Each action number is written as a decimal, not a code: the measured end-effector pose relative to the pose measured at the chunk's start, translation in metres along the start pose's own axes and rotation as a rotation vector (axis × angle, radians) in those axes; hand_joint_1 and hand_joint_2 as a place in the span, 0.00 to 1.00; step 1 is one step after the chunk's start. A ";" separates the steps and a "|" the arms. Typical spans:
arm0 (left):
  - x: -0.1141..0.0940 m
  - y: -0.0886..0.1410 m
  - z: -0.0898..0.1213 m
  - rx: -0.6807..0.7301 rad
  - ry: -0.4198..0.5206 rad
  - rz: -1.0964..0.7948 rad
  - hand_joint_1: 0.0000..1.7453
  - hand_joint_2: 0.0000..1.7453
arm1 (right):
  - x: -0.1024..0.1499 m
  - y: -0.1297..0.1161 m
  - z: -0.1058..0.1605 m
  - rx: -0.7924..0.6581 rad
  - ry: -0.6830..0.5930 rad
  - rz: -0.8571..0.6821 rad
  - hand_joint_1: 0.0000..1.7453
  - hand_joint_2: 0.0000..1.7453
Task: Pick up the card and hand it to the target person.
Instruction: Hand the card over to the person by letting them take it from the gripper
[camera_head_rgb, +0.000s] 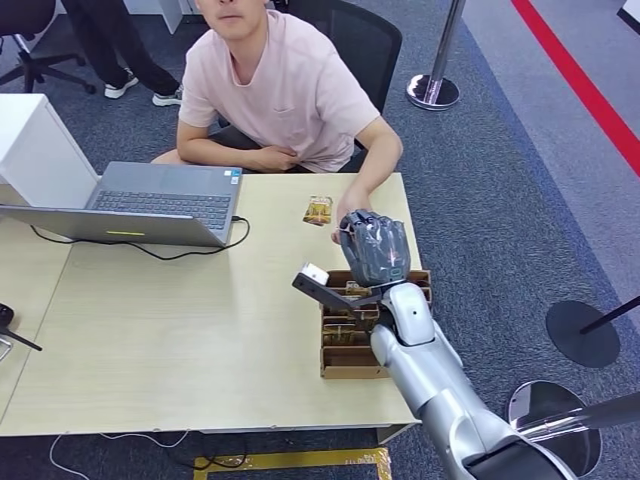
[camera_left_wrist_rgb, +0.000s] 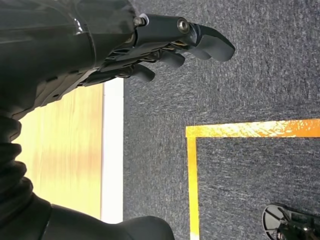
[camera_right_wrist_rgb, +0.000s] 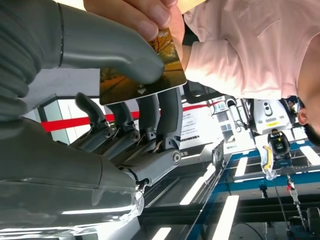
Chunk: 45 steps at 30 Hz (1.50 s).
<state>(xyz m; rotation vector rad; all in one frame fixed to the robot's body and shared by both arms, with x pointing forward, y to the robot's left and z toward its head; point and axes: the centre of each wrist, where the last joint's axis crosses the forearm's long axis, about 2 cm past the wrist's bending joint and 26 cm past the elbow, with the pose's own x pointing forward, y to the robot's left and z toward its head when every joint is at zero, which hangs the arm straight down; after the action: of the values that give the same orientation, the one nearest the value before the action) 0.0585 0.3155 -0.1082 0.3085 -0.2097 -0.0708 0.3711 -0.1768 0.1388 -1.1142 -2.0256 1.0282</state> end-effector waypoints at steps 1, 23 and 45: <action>0.000 0.000 0.000 -0.002 -0.001 -0.002 0.00 1.00 | 0.000 0.001 -0.002 0.003 0.006 -0.002 0.00 1.00; 0.000 0.001 0.000 0.009 -0.004 0.007 0.00 0.00 | -0.017 0.000 -0.013 -0.045 0.163 -0.163 0.00 1.00; -0.002 0.001 0.000 0.014 0.013 0.018 0.00 0.00 | -0.204 -0.057 0.110 -0.619 0.883 -1.139 0.00 1.00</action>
<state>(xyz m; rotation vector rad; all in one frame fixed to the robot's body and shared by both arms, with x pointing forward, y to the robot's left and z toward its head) 0.0566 0.3163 -0.1084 0.3206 -0.2002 -0.0500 0.3562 -0.4124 0.1025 -0.3331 -1.7264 -0.6033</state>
